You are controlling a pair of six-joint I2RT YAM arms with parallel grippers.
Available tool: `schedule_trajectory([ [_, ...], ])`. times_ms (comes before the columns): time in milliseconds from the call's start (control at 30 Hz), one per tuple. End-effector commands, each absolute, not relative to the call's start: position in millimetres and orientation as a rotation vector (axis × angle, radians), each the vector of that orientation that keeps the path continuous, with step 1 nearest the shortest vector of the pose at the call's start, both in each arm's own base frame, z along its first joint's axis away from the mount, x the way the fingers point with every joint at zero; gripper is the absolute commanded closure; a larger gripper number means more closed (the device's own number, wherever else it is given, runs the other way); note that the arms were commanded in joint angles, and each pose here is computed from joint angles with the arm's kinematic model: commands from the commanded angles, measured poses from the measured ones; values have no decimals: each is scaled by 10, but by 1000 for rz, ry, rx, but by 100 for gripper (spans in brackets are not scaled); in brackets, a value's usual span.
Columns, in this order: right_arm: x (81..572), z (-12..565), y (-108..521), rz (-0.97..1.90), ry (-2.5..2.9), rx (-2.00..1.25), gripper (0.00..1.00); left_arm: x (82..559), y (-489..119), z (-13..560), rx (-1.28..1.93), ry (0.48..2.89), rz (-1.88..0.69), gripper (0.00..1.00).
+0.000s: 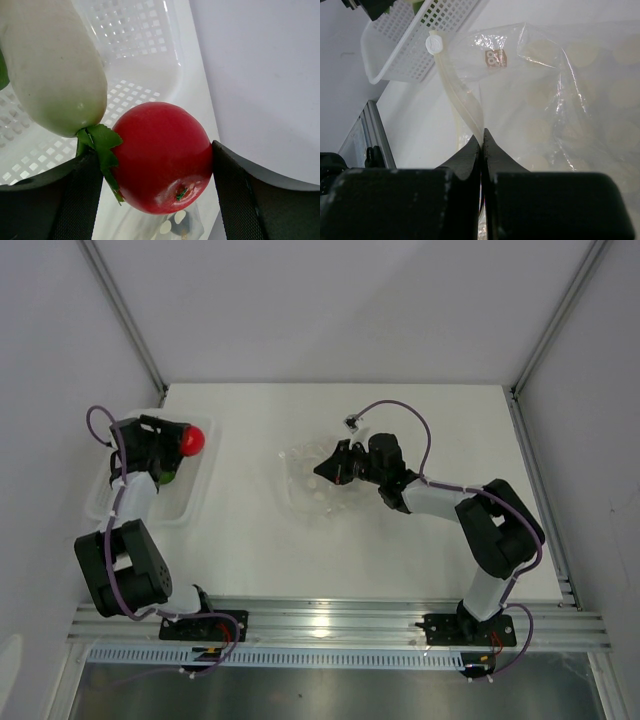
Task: Place the food in the zip-top bag and seal the zipper
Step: Pick up the fake vegetable from the bin, then place the fake vegetable in the bin.
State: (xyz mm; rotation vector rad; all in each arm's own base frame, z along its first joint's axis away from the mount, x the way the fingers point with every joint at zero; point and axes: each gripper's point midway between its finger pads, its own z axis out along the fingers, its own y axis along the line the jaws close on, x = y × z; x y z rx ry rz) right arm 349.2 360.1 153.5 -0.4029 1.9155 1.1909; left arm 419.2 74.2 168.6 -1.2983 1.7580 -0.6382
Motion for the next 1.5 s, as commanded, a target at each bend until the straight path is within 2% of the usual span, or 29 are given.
schedule_trajectory([
  [0, 3543, 1666, 3639, 1207, 1852, -420, 100, 4136, 810, 1986, -1203, 1704, -658, 36],
  [233, 3548, 1654, 3640, 1206, 1855, -418, 100, 4115, 849, 1905, -1232, 1722, -657, 34],
  [767, 3571, 1622, 3645, 1206, 1861, -418, 100, 4357, 1059, 1070, -1437, 1848, -575, 29],
  [967, 3575, 1627, 3654, 1209, 1860, -421, 100, 4475, 1117, 1018, -1457, 1876, -561, 18],
  [1000, 3574, 1616, 3654, 1209, 1863, -421, 100, 4463, 1117, 1014, -1458, 1888, -549, 4],
  [1033, 3577, 1617, 3649, 1210, 1864, -419, 100, 4459, 1129, 1008, -1461, 1892, -542, 0],
  [1267, 3572, 1617, 3655, 1211, 1864, -421, 100, 4414, 1165, 1107, -1457, 1898, -508, 1],
  [1467, 3562, 1613, 3663, 1215, 1864, -425, 100, 4428, 1083, 1157, -1477, 1887, -578, 1],
])
